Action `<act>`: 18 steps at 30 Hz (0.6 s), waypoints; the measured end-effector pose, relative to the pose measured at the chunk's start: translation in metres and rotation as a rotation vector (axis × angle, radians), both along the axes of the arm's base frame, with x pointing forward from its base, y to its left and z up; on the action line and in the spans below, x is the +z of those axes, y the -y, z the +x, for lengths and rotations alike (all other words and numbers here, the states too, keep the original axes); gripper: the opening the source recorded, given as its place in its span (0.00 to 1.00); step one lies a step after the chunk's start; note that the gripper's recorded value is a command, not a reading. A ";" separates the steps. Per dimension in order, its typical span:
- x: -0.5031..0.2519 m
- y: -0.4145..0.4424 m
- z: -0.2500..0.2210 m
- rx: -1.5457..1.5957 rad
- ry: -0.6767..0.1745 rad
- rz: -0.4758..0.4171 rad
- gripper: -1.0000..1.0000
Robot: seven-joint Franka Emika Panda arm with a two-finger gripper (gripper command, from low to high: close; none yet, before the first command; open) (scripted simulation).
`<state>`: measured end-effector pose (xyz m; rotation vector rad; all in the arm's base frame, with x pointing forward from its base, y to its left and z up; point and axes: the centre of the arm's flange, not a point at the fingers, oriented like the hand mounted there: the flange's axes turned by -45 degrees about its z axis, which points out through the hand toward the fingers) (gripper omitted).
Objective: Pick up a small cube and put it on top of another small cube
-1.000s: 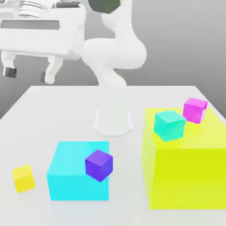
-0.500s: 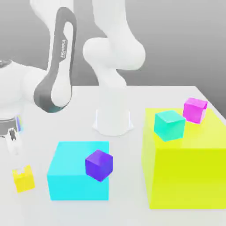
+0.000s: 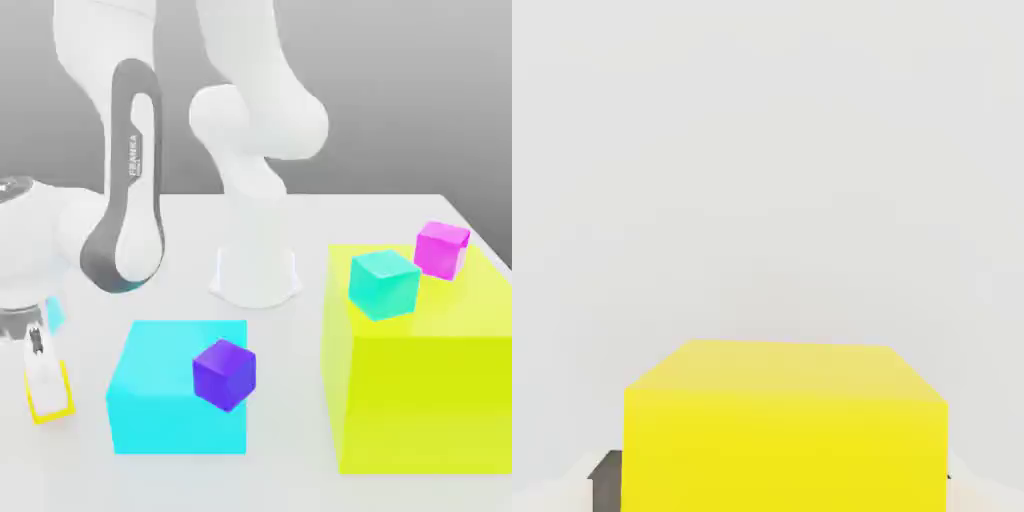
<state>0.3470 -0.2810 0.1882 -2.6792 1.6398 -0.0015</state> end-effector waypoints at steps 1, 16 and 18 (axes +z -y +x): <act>0.013 -0.006 0.007 0.005 0.001 0.000 0.00; 0.230 -0.323 0.083 0.229 0.011 0.012 0.00; 0.255 -0.371 0.065 0.267 0.007 0.010 0.00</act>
